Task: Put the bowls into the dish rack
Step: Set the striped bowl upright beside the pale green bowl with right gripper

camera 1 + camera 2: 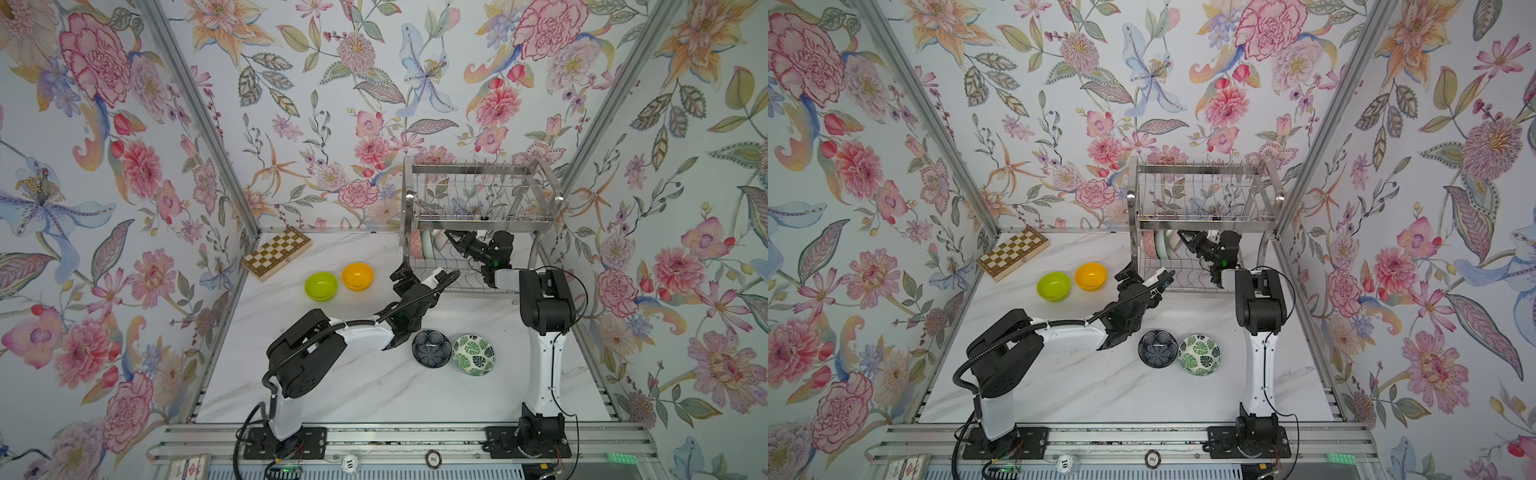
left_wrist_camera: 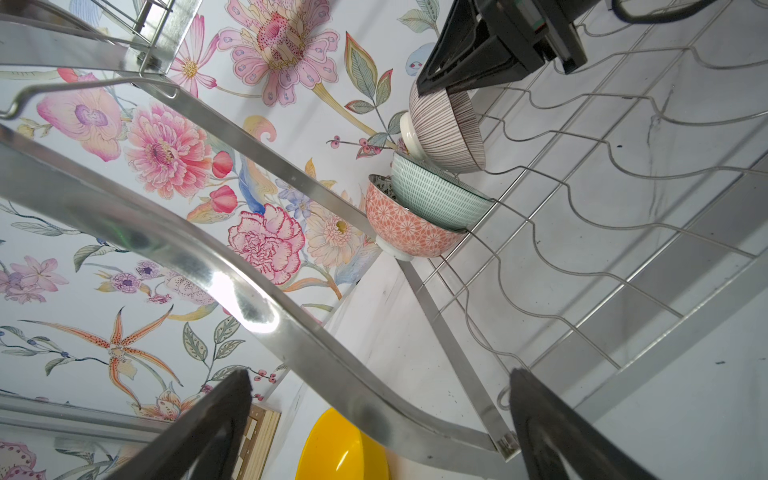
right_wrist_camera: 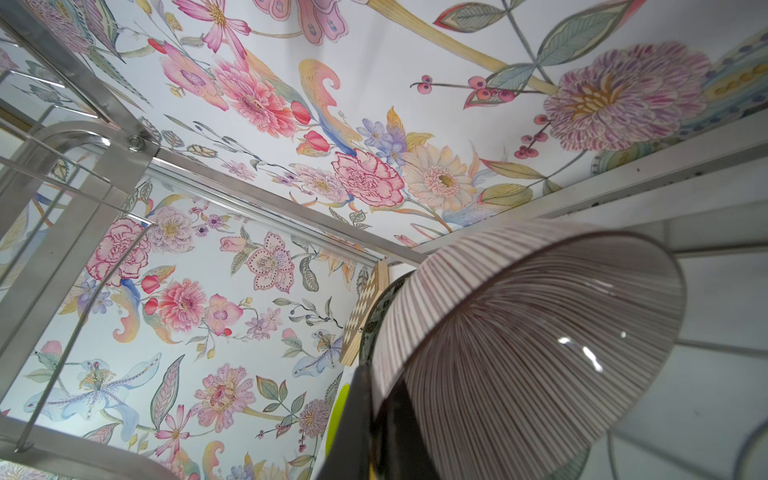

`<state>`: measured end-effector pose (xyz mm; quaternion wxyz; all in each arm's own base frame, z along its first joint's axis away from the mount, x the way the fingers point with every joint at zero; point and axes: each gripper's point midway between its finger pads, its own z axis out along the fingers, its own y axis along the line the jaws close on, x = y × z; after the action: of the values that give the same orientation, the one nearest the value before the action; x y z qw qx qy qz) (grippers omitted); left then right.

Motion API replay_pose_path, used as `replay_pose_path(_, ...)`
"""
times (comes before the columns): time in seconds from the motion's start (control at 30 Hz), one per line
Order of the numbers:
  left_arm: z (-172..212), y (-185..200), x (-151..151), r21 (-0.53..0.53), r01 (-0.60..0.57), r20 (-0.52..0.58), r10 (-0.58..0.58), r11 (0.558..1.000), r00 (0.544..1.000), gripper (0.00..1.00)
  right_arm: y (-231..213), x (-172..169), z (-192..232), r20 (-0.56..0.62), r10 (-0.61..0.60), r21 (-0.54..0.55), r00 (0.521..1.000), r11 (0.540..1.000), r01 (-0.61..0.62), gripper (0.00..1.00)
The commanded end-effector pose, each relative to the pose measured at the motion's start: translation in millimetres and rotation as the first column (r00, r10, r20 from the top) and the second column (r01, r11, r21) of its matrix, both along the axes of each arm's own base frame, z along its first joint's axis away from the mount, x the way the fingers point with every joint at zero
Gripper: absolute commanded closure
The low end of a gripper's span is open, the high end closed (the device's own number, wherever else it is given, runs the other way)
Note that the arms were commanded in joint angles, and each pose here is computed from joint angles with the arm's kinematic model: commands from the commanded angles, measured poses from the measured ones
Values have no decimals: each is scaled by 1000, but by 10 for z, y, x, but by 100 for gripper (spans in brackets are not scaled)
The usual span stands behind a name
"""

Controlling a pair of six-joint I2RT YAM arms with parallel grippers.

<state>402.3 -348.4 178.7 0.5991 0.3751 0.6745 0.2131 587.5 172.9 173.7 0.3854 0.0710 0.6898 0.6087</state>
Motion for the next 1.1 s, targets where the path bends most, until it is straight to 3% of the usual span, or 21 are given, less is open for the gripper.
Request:
replay_pose_path(0.0,53,-57,-3,-13,1,5,-1,1000,1000,1,87,35,178,84,32,3,996,999,-33,100)
replay_pose_path(0.6,34,-42,-10,-9,-2,5,2,1000,1000,1,108,65,-94,28,48,-24,998,999,-47,100)
replay_pose_path(1.07,21,-51,-15,-3,-1,5,1,1000,1000,1,63,79,-313,-32,20,-177,999,984,-25,100)
